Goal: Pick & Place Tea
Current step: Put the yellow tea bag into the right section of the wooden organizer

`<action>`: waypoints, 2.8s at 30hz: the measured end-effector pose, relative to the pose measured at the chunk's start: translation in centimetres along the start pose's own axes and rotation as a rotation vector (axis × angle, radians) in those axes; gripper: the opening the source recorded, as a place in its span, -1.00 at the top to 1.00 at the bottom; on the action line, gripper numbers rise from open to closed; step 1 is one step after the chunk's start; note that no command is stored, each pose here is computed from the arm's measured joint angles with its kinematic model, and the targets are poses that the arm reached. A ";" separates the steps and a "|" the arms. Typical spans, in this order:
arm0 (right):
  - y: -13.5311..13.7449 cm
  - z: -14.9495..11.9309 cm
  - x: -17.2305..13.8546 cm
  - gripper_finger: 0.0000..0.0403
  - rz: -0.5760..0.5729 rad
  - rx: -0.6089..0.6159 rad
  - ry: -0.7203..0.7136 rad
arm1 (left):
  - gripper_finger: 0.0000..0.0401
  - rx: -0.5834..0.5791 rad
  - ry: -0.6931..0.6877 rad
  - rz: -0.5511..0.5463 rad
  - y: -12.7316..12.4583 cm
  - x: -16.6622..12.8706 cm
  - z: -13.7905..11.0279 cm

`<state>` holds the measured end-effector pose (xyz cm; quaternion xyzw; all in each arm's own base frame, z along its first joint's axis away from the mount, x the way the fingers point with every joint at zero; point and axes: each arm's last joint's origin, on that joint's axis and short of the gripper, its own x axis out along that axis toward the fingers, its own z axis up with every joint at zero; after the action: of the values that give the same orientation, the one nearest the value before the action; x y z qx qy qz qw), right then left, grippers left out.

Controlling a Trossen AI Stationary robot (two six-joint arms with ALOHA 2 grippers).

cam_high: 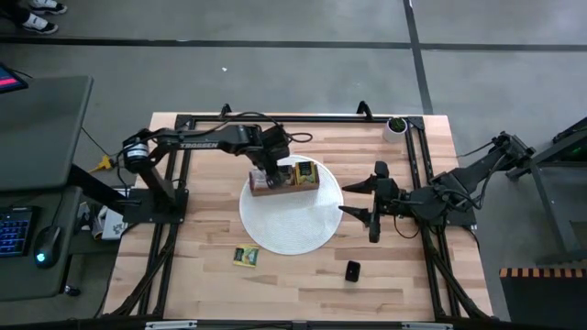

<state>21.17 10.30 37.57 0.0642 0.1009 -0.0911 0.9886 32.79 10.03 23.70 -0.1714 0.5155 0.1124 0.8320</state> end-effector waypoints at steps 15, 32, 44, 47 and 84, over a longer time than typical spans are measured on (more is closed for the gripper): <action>0.1 -0.1 0.1 -0.11 0.031 0.012 0.016 | 0.90 0.096 -0.031 0.094 -4.4 -8.0 -3.8; 4.1 -4.0 7.2 0.01 0.160 0.018 0.089 | 0.99 0.014 -0.186 0.058 -10.9 -10.5 -13.9; 5.4 -8.0 13.6 0.95 0.249 0.095 0.099 | 1.00 -0.158 -0.228 -0.080 -11.4 -7.7 -21.5; 5.2 -9.0 15.1 0.96 0.257 0.124 0.106 | 1.00 -0.148 -0.209 -0.067 -11.5 -7.3 -23.0; 9.0 -17.6 32.4 1.00 0.198 0.029 0.591 | 1.00 -0.288 -0.248 -0.182 -11.6 -4.6 -31.2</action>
<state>50.82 16.18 14.56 0.1114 0.3760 0.0267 0.9195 9.44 -13.14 17.03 -0.3193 0.3700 0.1295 0.8628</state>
